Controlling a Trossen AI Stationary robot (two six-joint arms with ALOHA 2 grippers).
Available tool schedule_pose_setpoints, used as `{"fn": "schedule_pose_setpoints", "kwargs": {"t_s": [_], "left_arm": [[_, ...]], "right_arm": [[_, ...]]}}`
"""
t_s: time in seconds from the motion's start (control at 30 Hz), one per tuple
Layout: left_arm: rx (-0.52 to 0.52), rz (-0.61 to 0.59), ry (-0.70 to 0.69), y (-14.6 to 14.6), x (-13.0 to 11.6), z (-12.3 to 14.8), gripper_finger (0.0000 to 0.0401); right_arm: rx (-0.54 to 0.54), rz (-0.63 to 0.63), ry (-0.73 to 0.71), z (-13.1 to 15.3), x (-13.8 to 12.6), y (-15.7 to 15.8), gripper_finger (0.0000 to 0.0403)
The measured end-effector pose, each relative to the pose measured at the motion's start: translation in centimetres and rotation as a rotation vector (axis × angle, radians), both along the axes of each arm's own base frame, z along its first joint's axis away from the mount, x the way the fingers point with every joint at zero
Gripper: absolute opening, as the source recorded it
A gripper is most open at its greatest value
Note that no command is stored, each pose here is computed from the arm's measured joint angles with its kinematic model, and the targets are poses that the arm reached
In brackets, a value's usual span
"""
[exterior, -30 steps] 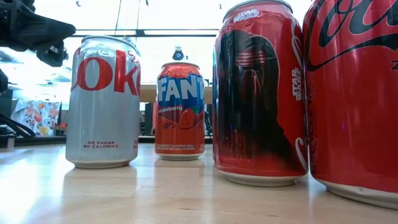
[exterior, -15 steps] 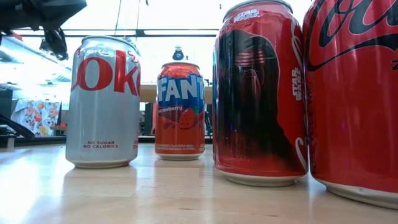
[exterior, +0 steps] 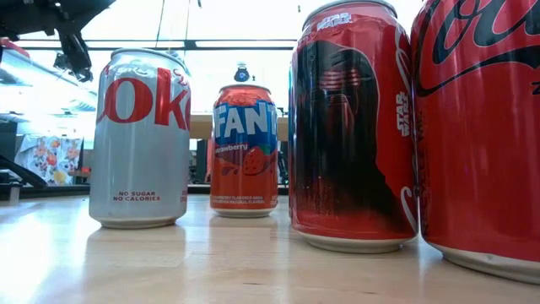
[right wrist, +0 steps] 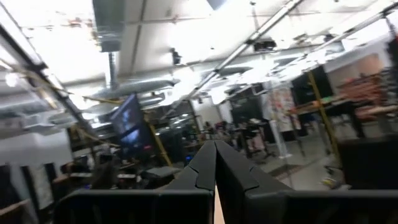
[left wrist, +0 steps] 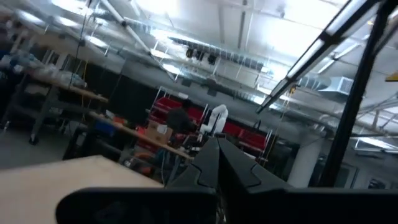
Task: Place canned beverage on shelf
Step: Put the top orange soda can on the shelf
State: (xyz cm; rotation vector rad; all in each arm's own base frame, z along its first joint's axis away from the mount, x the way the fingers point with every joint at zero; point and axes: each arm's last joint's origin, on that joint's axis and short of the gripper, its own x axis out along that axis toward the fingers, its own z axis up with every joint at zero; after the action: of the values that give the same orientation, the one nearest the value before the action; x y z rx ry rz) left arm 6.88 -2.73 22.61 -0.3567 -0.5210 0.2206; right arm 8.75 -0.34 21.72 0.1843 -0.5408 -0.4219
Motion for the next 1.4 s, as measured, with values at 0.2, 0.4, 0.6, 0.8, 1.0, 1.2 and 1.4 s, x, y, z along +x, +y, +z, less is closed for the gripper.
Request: {"fn": "schedule_pose_setpoints", "kwargs": {"t_s": [0.2, 0.4, 0.6, 0.8, 1.0, 1.2, 1.4], "left_arm": [[0.166, -0.089, -0.2, 0.0, -0.8, 1.3, 0.0005], [0.26, -0.064, -0.215, 0.0, -1.0, 1.8, 0.0005], [0.317, -0.077, -0.14, -0.5, -0.4, 3.4, 0.0005], [0.359, -0.032, 0.037, -1.7, 1.4, 5.7, 0.0005], [0.378, 0.031, 0.153, -2.8, 3.5, 6.5, 0.0014], [0.376, 0.084, 0.239, -3.6, 5.6, 6.7, 0.0071], [0.366, 0.084, 0.276, -4.2, 7.1, 6.9, 0.0122]], "right_arm": [[-0.053, 0.111, -0.023, 0.2, 0.1, 0.3, 0.0012], [0.055, 0.261, -0.09, 0.2, 0.1, 0.5, 0.0012], [0.021, 0.387, 0.006, 0.6, 0.8, 1.0, 0.0012], [0.063, 0.316, 0.271, 2.7, 2.8, 1.1, 0.0012], [0.066, 0.248, 0.476, 4.7, 5.5, 1.3, 0.0012], [0.054, 0.259, 0.662, 6.1, 8.5, 1.8, 0.0012], [0.035, 0.297, 0.836, 7.3, 11.1, 2.3, 0.0024]]}}
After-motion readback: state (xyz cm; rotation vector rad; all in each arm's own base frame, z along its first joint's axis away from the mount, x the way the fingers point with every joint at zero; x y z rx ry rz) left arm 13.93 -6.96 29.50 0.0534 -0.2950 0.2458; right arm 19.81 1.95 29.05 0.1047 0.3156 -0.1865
